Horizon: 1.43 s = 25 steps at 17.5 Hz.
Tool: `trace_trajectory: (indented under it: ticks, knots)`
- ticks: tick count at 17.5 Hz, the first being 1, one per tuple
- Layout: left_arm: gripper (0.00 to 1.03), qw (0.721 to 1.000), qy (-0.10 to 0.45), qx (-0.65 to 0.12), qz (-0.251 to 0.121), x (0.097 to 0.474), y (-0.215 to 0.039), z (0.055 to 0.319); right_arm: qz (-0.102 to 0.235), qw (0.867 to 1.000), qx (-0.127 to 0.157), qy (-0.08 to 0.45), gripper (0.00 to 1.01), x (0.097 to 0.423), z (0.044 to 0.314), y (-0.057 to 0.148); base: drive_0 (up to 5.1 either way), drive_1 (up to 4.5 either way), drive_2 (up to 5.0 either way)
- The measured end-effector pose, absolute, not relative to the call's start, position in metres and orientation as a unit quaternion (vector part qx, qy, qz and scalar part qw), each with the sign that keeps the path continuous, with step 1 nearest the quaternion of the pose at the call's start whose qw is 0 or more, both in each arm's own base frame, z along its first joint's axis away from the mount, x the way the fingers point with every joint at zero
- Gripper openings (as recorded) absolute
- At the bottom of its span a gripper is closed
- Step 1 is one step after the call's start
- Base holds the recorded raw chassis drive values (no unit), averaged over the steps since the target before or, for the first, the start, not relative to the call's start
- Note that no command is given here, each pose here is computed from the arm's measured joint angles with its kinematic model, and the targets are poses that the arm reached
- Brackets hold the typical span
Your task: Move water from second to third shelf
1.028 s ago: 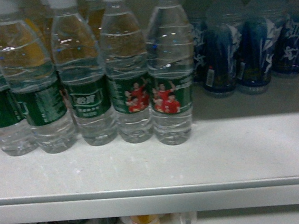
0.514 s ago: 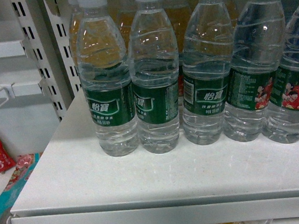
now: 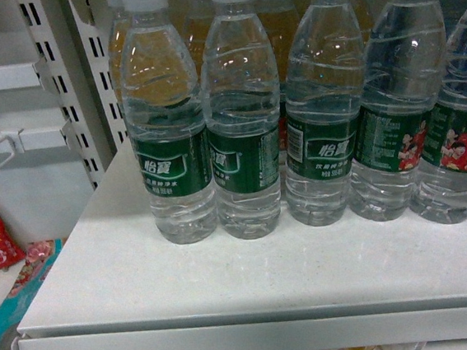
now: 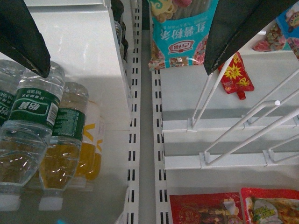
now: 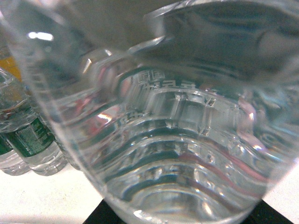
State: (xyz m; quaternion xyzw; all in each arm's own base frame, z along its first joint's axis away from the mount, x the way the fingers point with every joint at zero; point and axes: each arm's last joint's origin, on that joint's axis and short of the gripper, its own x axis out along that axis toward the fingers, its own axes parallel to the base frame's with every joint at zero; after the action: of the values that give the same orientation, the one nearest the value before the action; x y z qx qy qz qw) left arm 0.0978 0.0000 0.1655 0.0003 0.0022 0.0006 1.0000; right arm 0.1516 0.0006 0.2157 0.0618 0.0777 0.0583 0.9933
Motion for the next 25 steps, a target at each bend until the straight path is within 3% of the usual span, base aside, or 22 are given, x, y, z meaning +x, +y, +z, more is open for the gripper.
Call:
trace_trajectory:
  ticks: [6,17,25]
  knots:
    - [0.98,1.0,0.002,0.0,0.0,0.0978,0.0,0.1655,0.058,0.993,0.062,0.078,0.38,0.1516,0.2157,0.0006,-0.4,0.23,0.2]
    - [0.98,1.0,0.002,0.0,0.0,0.0978,0.0,0.1655,0.055,0.993,0.062,0.084,0.38,0.152,0.2142,0.0002,-3.0,2.85,0.8]
    - [0.98,1.0,0.002,0.0,0.0,0.0978,-0.0001,0.1654,0.064,0.993,0.06,0.085,0.38,0.1519,0.2128,0.0016,0.1,0.06,0.1]
